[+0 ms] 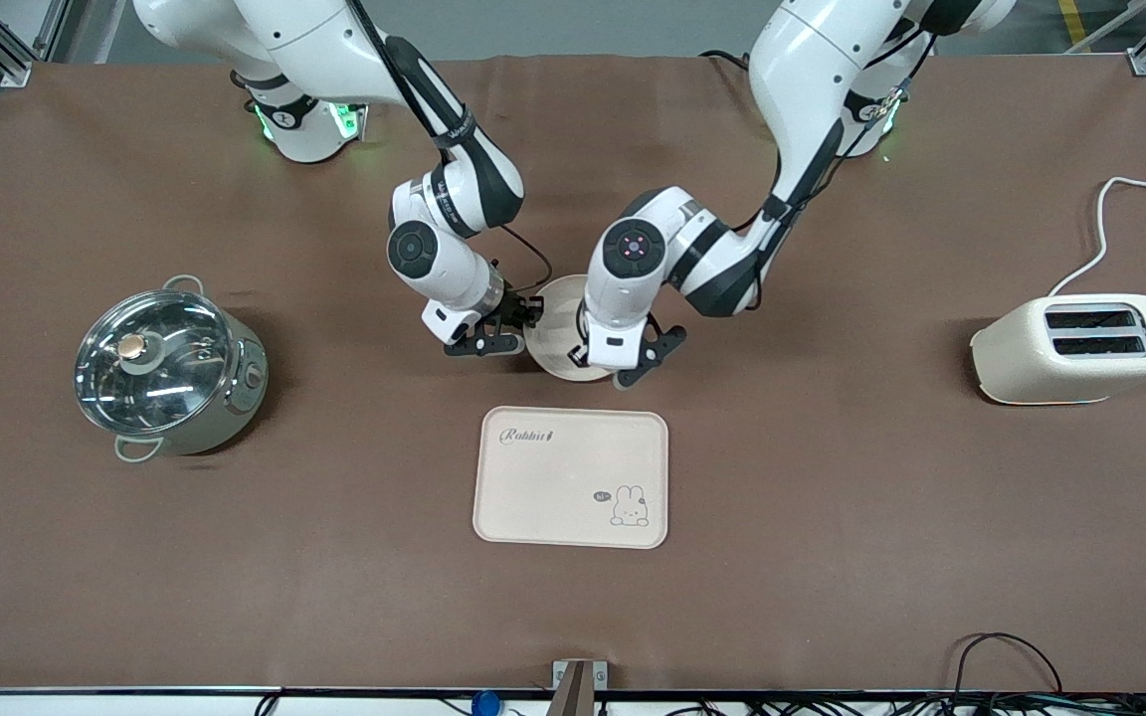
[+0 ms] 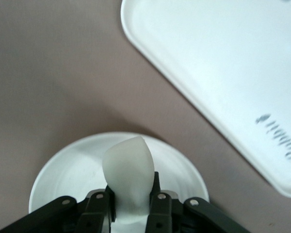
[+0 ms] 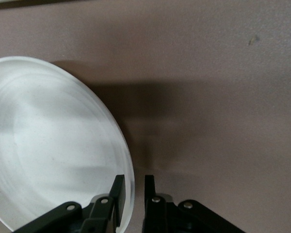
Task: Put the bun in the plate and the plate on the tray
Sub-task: 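Carry the bun with the left gripper over the white plate, then open the left gripper to drop the bun onto the plate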
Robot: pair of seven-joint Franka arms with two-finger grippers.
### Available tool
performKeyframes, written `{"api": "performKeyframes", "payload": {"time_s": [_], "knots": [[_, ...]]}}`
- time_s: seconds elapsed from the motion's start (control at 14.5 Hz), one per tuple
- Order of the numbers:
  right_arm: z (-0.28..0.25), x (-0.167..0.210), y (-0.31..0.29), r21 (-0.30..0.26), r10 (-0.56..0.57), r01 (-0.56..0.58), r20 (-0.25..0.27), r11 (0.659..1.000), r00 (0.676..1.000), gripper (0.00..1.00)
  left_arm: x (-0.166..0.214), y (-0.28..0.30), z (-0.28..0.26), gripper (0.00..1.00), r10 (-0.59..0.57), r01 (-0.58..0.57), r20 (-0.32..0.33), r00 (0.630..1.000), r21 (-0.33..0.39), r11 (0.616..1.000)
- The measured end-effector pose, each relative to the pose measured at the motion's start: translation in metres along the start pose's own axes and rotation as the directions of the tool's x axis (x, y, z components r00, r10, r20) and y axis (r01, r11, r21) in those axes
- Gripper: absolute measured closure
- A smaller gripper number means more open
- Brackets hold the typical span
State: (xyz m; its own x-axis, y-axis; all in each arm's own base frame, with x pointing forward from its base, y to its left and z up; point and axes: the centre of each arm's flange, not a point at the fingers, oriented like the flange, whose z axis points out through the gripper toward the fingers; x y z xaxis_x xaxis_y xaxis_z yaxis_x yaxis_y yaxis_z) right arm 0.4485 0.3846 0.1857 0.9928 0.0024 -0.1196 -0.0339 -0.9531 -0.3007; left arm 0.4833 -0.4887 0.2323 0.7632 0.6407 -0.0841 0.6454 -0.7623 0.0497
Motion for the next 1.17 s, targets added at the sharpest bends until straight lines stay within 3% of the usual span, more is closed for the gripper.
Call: {"api": "performKeyframes", "payload": {"time_s": [0.21,0.28,0.55,0.76,0.97,1.17], "knots": [[-0.002,0.001,-0.001,0.003,0.002,-0.002,-0.004,1.000,1.000,0.96,-0.014,-0.004,0.021,0.69,0.018,-0.018,0.008,1.000,0.031,0.999],[-0.002,0.001,-0.001,0.004,0.001,-0.001,-0.005,1.000,1.000,0.96,-0.016,-0.005,0.026,0.66,0.020,-0.021,0.010,1.000,0.039,0.999],[-0.002,0.000,-0.001,0.004,0.002,-0.002,-0.004,1.000,1.000,0.96,-0.012,-0.001,0.021,0.29,0.016,-0.016,0.007,1.000,0.026,1.000],[-0.002,0.000,-0.001,0.004,0.002,-0.002,-0.004,1.000,1.000,0.96,-0.004,0.007,-0.016,0.01,0.007,-0.007,-0.007,1.000,-0.005,1.000],[-0.003,0.001,-0.001,0.005,0.004,-0.004,-0.006,1.000,1.000,0.96,0.027,0.007,-0.088,0.00,0.031,-0.031,-0.040,0.999,0.001,1.000],[-0.013,0.009,-0.006,0.039,0.041,-0.040,-0.025,0.998,0.999,0.96,0.115,-0.018,-0.187,0.00,0.124,-0.124,-0.073,0.990,0.006,0.992]]}}
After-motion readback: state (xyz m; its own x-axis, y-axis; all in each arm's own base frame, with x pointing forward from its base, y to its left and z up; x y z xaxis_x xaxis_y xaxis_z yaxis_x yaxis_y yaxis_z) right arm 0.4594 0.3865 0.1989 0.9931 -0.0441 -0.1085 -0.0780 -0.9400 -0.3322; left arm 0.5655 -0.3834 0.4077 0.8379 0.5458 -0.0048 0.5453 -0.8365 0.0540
